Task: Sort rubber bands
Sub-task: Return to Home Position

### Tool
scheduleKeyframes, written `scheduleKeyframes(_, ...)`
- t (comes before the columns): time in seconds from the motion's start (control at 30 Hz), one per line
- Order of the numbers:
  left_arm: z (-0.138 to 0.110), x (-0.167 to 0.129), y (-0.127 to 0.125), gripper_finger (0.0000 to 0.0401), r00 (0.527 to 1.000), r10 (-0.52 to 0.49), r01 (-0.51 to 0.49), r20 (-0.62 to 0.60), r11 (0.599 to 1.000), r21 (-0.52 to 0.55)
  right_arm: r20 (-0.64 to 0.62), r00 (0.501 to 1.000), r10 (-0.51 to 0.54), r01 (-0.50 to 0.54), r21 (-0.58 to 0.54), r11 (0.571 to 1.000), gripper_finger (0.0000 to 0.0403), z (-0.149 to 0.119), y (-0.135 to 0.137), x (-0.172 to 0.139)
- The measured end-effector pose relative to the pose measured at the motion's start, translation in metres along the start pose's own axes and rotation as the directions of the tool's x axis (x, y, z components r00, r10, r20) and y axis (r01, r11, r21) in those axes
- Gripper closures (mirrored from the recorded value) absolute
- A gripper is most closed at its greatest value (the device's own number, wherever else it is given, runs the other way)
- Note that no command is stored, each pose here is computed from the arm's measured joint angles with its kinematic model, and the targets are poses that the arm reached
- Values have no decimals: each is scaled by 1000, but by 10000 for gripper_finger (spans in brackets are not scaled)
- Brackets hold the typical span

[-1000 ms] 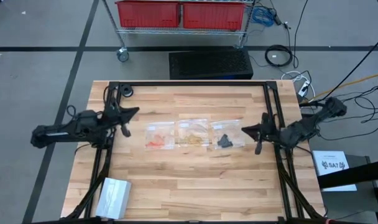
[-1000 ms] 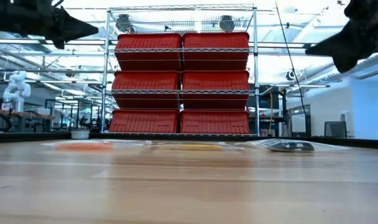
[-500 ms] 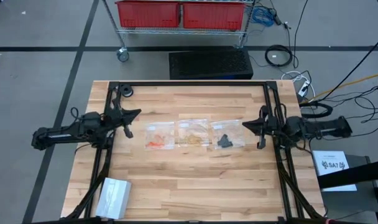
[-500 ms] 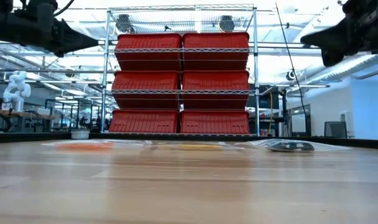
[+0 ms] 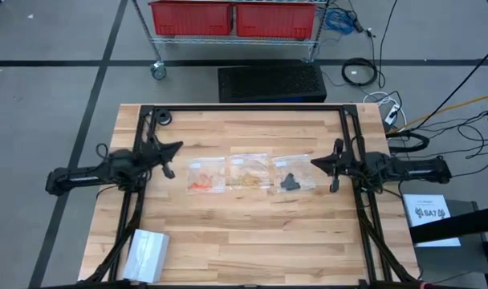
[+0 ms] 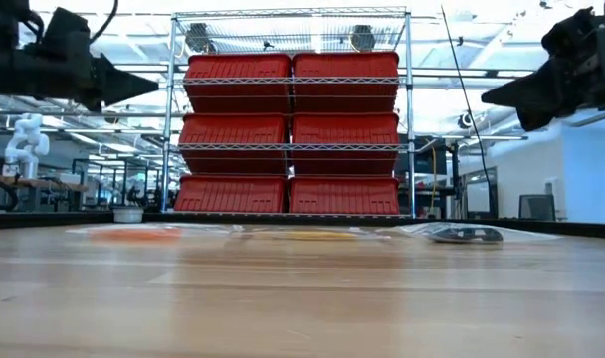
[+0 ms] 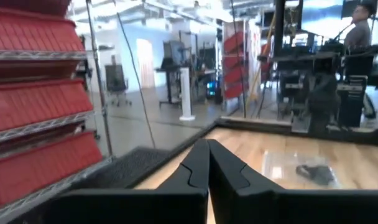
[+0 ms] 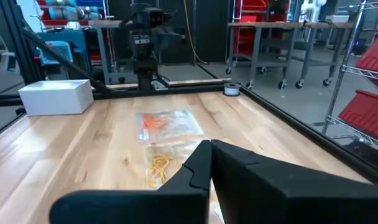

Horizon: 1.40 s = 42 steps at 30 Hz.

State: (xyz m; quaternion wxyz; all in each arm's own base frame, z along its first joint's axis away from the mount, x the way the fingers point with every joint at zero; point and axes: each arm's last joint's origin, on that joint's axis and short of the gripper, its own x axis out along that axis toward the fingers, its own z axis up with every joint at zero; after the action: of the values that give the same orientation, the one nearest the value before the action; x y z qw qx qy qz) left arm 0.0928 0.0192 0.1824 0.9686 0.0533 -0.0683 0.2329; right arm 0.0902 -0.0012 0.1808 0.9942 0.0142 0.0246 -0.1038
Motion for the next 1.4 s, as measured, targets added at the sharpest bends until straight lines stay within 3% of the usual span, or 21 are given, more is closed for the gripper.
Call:
scheduleKeyframes(0.1, -5, 0, -1, 399, 999, -4, 3, -45, 1000, -11, 8, 1000, -3, 3, 0, 1000, 403, -6, 0, 3)
scheduleKeyframes(0.43, 2, 0, -1, 399, 999, -22, 22, 28, 999, 33, 97, 995, -11, 15, -37, 999, 403, -9, -9, 9)
scheduleKeyframes(0.63, -1, -1, -1, 399, 1000, -8, 8, -3, 999, 50, 155, 987, 38, -21, -106, 994, 403, 26, -10, -4)
scheduleKeyframes(0.83, -2, -1, -2, 399, 1000, -20, 20, -9, 999, 31, 170, 985, -34, 56, -132, 990, 403, 8, -13, 4)
scheduleKeyframes(1.03, -2, -1, -2, 399, 1000, -18, 19, -13, 999, 28, 131, 991, -32, 47, -115, 992, 403, -5, -14, 9)
scheduleKeyframes(1.13, -2, -1, -2, 399, 1000, -15, 15, -12, 999, -35, 124, 985, -116, 131, -119, 984, 403, -6, -17, 9)
scheduleKeyframes(1.23, -6, -1, -2, 399, 999, -16, 15, -48, 999, -32, 106, 965, -240, 251, -110, 962, 403, -8, -20, 9)
scheduleKeyframes(1.4, -11, -1, -3, 399, 994, -21, 18, -104, 1000, -24, 111, 953, -281, 294, -129, 947, 403, -7, -22, 8)
